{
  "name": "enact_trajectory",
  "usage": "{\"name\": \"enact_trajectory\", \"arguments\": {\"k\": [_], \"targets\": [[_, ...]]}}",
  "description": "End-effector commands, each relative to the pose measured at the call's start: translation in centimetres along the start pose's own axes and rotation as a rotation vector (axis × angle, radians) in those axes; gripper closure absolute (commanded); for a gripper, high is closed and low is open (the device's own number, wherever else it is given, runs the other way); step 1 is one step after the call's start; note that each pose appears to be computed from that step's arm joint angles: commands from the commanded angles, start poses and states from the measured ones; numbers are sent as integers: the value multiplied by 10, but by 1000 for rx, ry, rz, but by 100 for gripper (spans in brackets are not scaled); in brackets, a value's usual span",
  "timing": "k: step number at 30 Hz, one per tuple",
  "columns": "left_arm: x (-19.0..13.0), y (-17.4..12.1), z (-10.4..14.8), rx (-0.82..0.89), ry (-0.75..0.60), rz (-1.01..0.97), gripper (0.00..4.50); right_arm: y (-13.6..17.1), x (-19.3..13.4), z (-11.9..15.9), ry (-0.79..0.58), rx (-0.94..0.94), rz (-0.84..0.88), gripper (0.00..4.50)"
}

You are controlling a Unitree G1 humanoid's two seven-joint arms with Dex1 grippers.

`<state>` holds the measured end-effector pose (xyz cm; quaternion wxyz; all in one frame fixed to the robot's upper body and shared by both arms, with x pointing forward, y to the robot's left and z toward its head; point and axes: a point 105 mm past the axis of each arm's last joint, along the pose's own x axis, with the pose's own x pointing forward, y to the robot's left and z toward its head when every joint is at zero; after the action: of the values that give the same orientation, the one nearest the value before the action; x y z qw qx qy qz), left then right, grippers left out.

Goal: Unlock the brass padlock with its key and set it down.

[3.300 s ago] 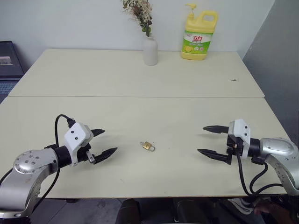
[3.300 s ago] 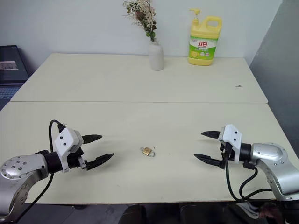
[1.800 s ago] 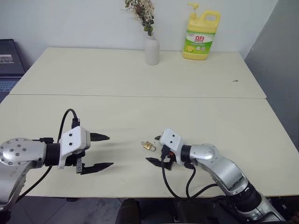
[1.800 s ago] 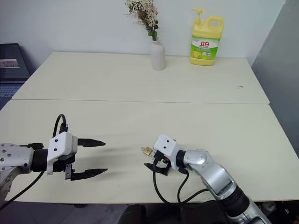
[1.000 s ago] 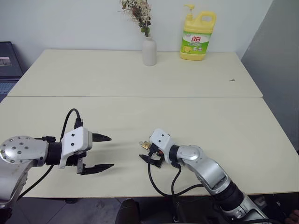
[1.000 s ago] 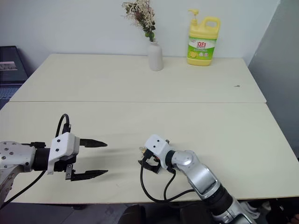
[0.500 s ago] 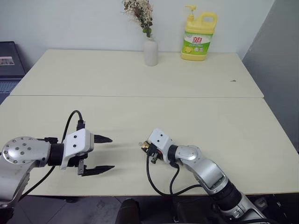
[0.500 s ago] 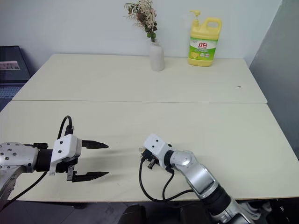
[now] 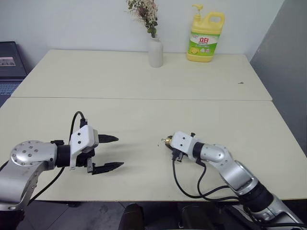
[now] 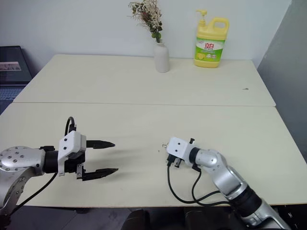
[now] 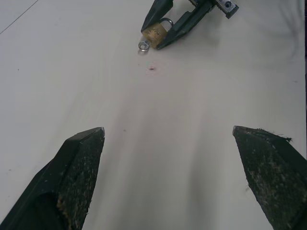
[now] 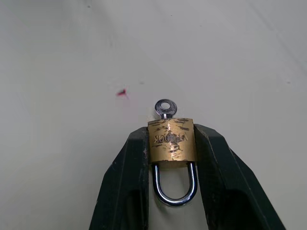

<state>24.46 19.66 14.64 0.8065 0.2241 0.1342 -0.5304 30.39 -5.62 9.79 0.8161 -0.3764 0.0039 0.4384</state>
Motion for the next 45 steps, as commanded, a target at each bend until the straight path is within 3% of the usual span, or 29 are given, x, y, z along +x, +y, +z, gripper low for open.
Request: {"name": "enact_trajectory", "arguments": {"k": [1, 11, 19, 28, 35, 45], "targets": [[3, 8, 12, 26, -43, 10, 0, -26, -18, 29, -116, -233, -100, 356], [15, 19, 31, -2, -149, -14, 0, -49, -40, 55, -263, -771, -219, 356], [19, 19, 44, -10, -199, -27, 0, -56, -45, 67, -336, -855, -211, 356], [38, 24, 81, -143, -349, -85, 0, -52, -51, 93, -512, -951, -170, 356], [52, 20, 100, -200, -406, -170, 0, -51, -50, 100, -541, -960, -156, 356], [59, 21, 103, -193, -401, -209, 0, -51, -49, 106, -549, -957, -154, 356]]}}
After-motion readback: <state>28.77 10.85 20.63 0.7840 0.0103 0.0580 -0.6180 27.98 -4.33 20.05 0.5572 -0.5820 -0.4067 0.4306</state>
